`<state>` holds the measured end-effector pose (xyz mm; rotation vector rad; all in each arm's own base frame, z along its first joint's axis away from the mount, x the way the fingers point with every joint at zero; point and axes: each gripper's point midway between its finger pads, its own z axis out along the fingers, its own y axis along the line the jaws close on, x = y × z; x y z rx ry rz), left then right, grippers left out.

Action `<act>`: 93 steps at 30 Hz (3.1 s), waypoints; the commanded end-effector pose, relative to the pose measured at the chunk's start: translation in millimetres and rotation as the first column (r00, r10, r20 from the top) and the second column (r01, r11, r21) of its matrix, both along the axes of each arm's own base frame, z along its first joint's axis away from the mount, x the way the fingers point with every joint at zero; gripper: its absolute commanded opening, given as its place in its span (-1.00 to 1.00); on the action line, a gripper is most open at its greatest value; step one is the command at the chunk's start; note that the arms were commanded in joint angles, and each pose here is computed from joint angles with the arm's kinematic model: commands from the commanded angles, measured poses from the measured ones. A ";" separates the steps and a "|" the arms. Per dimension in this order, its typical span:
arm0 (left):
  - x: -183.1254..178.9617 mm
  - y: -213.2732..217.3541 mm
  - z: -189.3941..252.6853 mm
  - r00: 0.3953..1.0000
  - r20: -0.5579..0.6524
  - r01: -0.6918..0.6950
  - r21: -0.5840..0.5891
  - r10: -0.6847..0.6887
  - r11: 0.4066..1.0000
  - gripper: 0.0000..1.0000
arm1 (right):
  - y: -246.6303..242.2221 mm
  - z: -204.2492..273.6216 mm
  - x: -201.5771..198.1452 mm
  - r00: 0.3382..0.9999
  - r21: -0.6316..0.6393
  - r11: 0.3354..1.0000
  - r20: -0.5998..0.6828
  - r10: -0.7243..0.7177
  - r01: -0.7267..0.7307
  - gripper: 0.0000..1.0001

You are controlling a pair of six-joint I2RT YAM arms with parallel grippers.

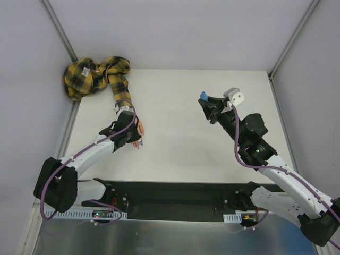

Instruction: Paint the nails

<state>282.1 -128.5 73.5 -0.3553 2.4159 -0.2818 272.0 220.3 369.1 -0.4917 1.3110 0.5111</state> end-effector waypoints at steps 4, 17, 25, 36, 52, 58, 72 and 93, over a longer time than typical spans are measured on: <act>-4.5 13.3 4.3 0.999 0.009 -0.039 0.029 0.038 0.999 -1.00 | -3.0 32.5 -5.6 0.997 0.079 0.997 0.077 0.009 -0.015 -0.99; 10.7 -28.8 105.7 0.968 0.211 0.166 -0.132 -0.136 0.977 -1.00 | 0.1 28.2 -6.1 0.998 0.056 0.998 0.056 0.025 -0.028 -0.99; -24.8 -68.4 235.0 0.790 0.453 0.533 -0.175 -0.413 0.828 -1.00 | -2.7 20.9 -57.3 0.980 0.043 0.980 -0.016 0.197 -0.196 -1.00; -100.3 -116.5 326.0 0.551 0.555 0.834 -0.346 -0.623 0.429 -1.00 | 1.5 -25.8 -140.6 0.829 -0.008 0.865 -0.287 0.479 -0.502 -0.99; -98.2 -165.9 363.8 0.499 0.580 0.867 -0.324 -0.644 0.379 -1.00 | 29.8 -19.3 -129.3 0.773 -0.083 0.792 -0.300 0.559 -0.605 -1.00; -103.0 -173.3 364.8 0.488 0.579 0.873 -0.327 -0.653 0.363 -1.00 | 33.9 -18.2 -130.5 0.759 -0.067 0.780 -0.295 0.580 -0.622 -1.00; -103.6 -181.3 366.0 0.489 0.577 0.872 -0.327 -0.654 0.364 -1.00 | 37.8 -12.7 -129.2 0.755 -0.057 0.775 -0.281 0.593 -0.630 -1.00; -107.5 -189.9 358.0 0.487 0.559 0.873 -0.334 -0.671 0.356 -1.00 | 40.1 -14.7 -125.2 0.757 -0.048 0.781 -0.291 0.585 -0.623 -0.99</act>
